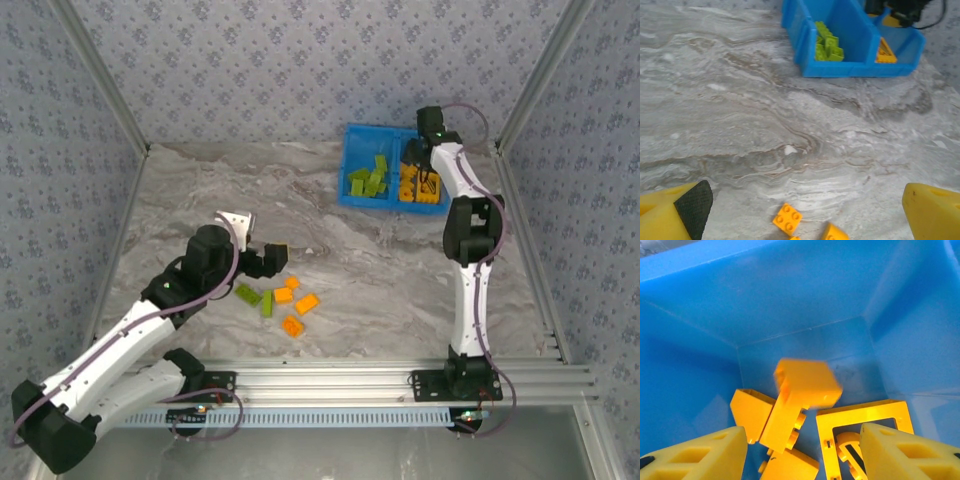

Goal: Sort the legos into containers by color

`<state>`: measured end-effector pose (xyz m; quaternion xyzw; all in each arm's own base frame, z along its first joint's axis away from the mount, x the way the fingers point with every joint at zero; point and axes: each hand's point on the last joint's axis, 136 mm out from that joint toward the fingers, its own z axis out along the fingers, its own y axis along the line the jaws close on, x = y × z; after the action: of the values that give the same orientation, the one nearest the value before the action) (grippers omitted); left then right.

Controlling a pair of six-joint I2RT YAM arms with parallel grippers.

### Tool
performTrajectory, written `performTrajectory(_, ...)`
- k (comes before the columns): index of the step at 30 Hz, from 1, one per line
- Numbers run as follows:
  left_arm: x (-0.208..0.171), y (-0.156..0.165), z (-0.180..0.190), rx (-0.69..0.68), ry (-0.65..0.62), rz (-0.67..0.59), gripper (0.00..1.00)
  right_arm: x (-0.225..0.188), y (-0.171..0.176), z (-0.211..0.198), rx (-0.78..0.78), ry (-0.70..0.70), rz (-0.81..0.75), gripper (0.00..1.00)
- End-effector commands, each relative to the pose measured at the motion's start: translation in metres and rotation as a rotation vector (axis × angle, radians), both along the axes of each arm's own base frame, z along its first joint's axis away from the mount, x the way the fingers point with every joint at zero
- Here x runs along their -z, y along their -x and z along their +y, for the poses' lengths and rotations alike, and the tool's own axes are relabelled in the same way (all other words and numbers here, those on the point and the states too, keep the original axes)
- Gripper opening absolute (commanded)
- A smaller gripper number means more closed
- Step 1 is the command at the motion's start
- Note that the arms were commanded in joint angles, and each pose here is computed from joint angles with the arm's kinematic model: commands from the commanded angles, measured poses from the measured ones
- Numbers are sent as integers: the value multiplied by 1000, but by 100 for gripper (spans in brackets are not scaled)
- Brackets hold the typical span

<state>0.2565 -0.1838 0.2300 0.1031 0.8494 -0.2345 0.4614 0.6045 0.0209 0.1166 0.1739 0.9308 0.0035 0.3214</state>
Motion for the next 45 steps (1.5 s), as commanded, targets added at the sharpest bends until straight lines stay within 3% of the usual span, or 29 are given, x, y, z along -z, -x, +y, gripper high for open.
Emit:
performTrajectory(1,15,-7,14,-99,-46,35,99,-55,16,8,-21,-24,-82,65)
performTrajectory(6,42,-12,13,-122,-115,145,99,-84,51,28,-63,-72,-148,68)
performTrajectory(10,65,-13,10,-120,-185,248,99,-105,101,63,-161,-72,-211,75)
performTrajectory(14,84,-15,41,-316,-274,330,99,-112,161,105,-298,-31,-241,81)
performTrajectory(19,109,0,80,-566,-262,423,97,-104,214,140,-416,3,-207,84)
performTrajectory(23,138,15,96,-674,-154,552,90,-94,233,153,-457,-10,-158,85)
performTrajectory(27,163,26,86,-686,4,658,90,-85,238,164,-510,-18,-129,86)
performTrajectory(35,189,22,59,-624,67,784,89,-76,244,177,-537,-36,-105,87)
performTrajectory(45,201,27,66,-669,37,815,42,-83,252,172,-526,-25,-106,88)
